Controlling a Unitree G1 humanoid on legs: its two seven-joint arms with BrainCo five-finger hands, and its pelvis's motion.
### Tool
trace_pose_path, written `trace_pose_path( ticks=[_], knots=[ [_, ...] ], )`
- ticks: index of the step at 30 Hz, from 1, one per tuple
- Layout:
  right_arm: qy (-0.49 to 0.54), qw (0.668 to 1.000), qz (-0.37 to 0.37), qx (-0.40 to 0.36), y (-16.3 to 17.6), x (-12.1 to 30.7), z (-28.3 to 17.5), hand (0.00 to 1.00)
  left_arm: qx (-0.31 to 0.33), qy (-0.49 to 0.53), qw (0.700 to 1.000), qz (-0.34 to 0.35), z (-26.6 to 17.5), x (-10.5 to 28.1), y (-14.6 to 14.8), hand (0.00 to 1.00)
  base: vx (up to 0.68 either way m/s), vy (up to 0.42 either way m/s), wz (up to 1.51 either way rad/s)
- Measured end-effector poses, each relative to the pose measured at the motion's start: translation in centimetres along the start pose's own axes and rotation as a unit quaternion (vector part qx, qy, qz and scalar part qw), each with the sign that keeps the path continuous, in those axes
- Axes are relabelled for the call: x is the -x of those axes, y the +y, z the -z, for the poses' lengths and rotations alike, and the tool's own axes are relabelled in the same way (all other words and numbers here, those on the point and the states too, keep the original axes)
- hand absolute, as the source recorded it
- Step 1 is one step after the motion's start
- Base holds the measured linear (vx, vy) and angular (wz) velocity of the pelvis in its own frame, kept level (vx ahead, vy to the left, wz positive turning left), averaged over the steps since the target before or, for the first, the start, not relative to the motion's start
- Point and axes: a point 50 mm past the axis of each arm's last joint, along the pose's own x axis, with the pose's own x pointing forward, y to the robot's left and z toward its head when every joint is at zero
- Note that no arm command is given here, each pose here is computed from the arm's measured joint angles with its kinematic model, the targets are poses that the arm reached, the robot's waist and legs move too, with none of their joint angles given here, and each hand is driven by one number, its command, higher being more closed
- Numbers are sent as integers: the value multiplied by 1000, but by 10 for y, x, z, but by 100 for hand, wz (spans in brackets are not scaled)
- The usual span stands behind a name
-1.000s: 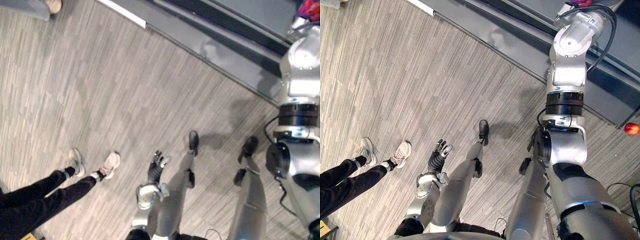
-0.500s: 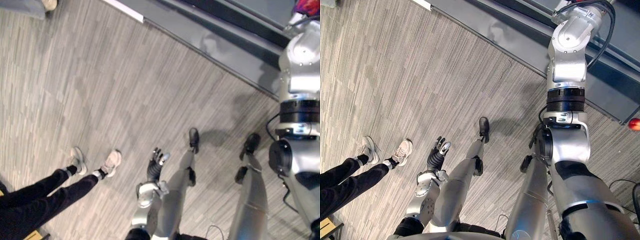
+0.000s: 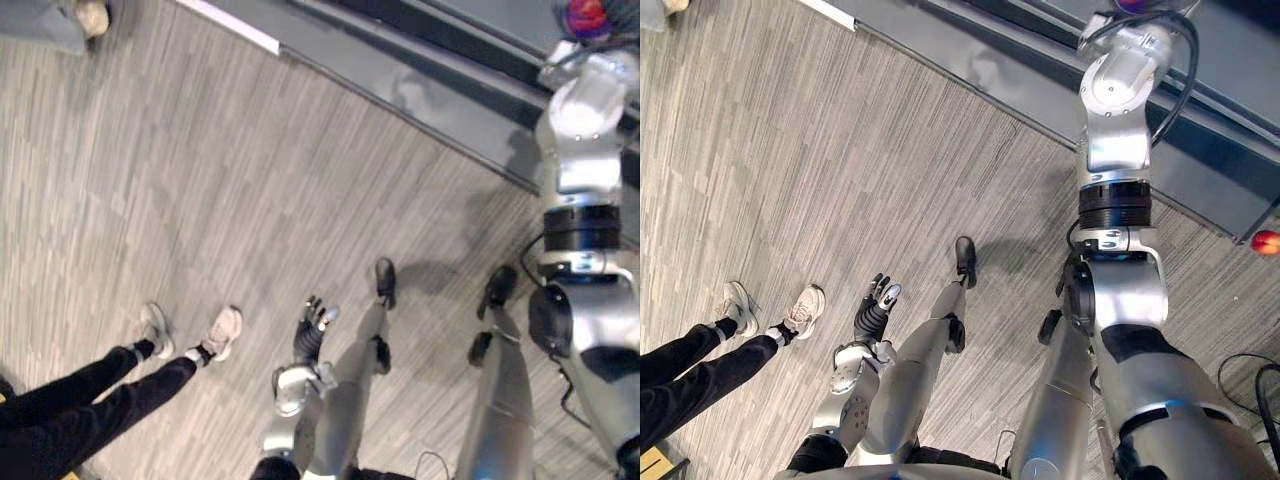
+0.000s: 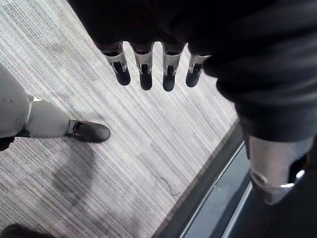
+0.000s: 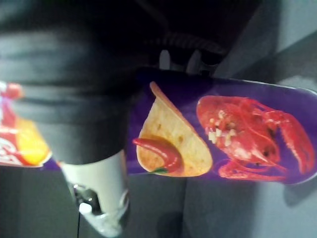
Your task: Put the gum and the chips on the shelf.
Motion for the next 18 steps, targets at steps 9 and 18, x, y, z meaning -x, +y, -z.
trace_pose_path(
  ticks=[9,18],
  knots=[
    [85,993,-67,39,12,53,56,0,-5,39,999,-30,17,4,15,0,6,-57,-12],
    [222,958,-149,103,-8,144,131,0,-35,130,987,-93,55,19,48,0,39,-61,-10]
  ],
)
